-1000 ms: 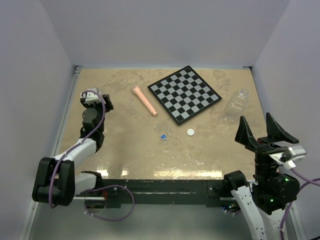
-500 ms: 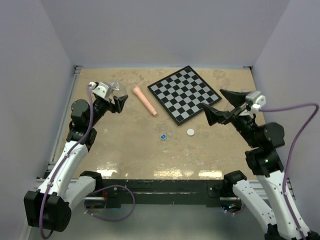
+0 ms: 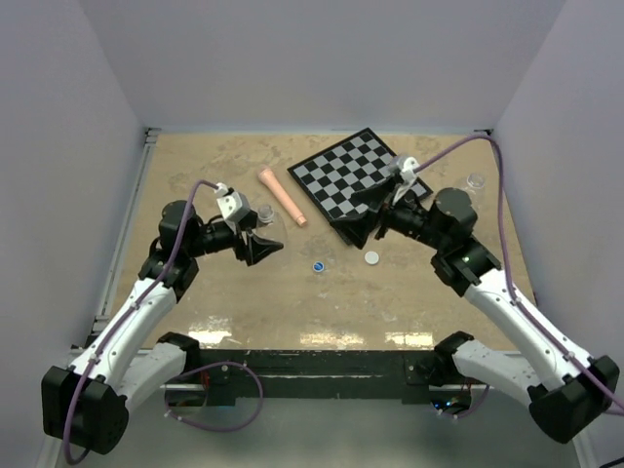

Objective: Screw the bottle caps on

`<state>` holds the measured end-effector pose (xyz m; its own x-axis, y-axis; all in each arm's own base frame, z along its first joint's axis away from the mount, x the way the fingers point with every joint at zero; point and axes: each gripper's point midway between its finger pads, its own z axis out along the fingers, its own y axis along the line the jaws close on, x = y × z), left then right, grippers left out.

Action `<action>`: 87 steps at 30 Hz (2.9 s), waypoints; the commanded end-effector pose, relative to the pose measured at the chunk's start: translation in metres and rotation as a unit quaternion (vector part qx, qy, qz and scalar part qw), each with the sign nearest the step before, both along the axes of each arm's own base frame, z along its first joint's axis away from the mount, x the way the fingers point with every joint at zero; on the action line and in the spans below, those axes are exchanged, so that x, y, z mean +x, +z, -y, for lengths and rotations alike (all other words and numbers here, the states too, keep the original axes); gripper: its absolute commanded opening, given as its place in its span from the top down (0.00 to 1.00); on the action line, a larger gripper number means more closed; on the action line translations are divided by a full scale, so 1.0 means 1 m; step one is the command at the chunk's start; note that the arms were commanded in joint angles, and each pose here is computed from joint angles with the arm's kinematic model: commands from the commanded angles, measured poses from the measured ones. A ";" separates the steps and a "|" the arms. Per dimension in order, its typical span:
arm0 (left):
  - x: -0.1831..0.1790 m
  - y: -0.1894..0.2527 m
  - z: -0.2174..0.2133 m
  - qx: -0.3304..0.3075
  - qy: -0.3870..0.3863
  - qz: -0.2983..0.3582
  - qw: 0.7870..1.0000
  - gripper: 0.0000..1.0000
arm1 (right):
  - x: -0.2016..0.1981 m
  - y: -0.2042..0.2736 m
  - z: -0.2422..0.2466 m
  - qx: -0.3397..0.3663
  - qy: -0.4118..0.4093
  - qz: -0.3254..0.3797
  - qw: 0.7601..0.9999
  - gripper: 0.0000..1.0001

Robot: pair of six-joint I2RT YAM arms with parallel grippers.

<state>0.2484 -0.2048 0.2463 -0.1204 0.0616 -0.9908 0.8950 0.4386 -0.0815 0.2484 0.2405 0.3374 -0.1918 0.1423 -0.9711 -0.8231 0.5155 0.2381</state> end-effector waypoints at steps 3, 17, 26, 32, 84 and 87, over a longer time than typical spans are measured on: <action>-0.024 -0.013 0.010 0.000 -0.053 -0.026 0.998 0.43 | -0.001 0.036 -0.049 0.032 0.011 0.016 0.999 0.01; -0.029 -0.015 0.014 0.010 -0.058 -0.015 0.998 0.45 | -0.005 0.027 -0.136 -0.012 0.042 -0.011 0.999 0.02; -0.031 -0.012 0.015 0.009 -0.060 -0.008 0.998 0.45 | -0.002 -0.004 -0.150 -0.041 0.032 -0.045 0.998 0.11; -0.030 -0.012 0.015 0.009 -0.058 -0.009 0.998 0.46 | -0.010 -0.014 -0.157 -0.049 0.047 -0.049 0.997 0.19; -0.047 0.012 0.020 -0.052 -0.085 0.044 0.994 0.12 | -0.048 0.047 -0.124 0.127 0.054 -0.039 0.990 0.90; -0.048 0.012 0.020 -0.051 -0.090 0.042 0.994 0.20 | -0.049 0.042 -0.129 0.121 0.063 -0.042 0.990 0.90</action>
<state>0.1993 -0.2241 0.2537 -0.0641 -0.0193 -0.9978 0.9588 0.2759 -0.0670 0.2098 0.3646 0.3558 -0.3031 0.2781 -0.9115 -0.8211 0.4093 0.3979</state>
